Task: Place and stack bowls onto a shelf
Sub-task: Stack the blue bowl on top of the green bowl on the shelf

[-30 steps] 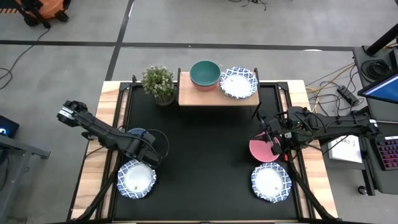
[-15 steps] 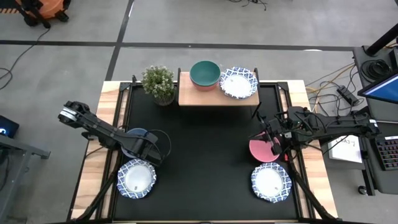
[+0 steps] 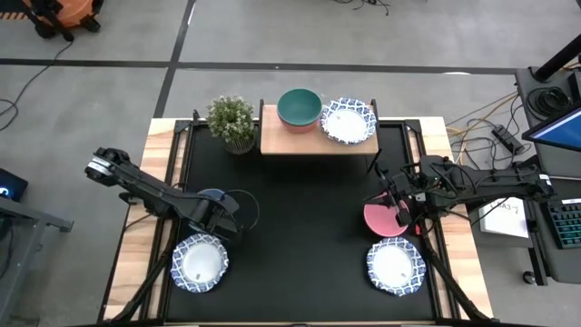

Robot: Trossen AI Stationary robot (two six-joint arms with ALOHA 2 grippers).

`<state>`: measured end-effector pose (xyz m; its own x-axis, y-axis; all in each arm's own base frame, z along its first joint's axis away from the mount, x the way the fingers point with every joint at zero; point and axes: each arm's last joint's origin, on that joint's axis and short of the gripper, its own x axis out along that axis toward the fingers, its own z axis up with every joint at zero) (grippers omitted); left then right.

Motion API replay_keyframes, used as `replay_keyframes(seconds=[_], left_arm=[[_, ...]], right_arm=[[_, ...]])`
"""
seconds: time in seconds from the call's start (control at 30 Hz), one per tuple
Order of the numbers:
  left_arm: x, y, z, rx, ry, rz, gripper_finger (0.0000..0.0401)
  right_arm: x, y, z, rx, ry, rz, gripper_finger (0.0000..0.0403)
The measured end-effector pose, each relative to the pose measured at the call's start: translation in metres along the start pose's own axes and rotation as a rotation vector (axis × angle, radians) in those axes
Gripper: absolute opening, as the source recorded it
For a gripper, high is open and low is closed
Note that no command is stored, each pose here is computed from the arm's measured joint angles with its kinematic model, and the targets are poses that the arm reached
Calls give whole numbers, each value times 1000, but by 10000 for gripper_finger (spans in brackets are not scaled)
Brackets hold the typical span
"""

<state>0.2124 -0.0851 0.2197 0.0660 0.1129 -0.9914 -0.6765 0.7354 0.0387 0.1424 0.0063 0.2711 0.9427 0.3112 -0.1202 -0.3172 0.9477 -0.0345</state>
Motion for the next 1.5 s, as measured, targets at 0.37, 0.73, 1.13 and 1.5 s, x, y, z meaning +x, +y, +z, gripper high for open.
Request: replay_keyframes(seconds=[0.37, 0.73, 1.13, 1.5], left_arm=[[-95, -32, 42, 589, -590, -52, 1], [-130, -15, 121, 798, -983, 117, 0], [-123, 53, 217, 630, -1176, 33, 0], [-103, 83, 244, 534, -1104, 98, 1]], right_arm=[[0, 0, -1, -8, 10, 0, 9], [0, 0, -1, -7, 14, 1, 9], [0, 0, -1, -19, 15, 1, 9], [0, 0, -2, -15, 15, 1, 9]])
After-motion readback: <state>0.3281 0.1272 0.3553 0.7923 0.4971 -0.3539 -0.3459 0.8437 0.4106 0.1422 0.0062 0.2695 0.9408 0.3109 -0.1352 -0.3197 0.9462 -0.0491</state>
